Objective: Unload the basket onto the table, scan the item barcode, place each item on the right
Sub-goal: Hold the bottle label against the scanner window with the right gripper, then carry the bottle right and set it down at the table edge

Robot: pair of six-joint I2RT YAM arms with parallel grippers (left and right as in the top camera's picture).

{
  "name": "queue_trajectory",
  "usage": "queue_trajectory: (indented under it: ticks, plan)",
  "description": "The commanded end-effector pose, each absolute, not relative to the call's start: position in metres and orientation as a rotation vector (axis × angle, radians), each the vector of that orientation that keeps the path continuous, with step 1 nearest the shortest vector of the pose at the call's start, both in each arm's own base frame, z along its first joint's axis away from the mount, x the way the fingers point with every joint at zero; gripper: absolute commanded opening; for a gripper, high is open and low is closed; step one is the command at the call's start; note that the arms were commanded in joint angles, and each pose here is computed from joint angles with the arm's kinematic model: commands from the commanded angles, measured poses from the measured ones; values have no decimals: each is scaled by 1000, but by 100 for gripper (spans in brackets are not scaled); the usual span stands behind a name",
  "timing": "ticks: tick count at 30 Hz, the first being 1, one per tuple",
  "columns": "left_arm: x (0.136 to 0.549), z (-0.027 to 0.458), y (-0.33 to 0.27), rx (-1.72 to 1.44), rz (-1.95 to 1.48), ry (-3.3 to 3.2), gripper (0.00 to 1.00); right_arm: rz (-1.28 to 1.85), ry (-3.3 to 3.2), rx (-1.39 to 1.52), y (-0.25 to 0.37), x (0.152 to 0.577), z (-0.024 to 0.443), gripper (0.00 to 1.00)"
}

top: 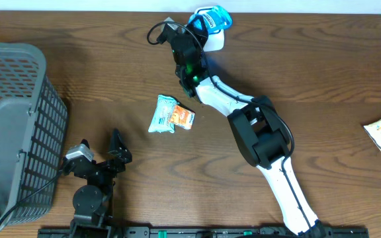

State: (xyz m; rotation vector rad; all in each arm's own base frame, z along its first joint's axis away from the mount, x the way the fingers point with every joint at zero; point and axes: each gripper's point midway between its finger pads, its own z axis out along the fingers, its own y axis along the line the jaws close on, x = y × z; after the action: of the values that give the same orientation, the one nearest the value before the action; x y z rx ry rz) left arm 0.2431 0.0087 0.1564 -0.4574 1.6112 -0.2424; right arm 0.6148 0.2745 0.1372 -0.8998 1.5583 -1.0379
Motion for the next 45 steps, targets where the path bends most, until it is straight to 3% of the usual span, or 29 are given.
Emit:
queue_trajectory:
  ticks: [1, 8, 33, 45]
  plan:
    - [243, 139, 11, -476, -224, 1658, 98, -1082, 1497, -847, 276, 616, 184, 1]
    - [243, 139, 11, -476, -224, 1658, 98, -1088, 1497, -856, 275, 616, 183, 1]
    - [243, 139, 11, -475, -224, 1658, 98, -1123, 1488, -886, 274, 616, 184, 15]
    - [243, 139, 11, -475, -224, 1658, 98, -1206, 1666, -708, 190, 607, 253, 15]
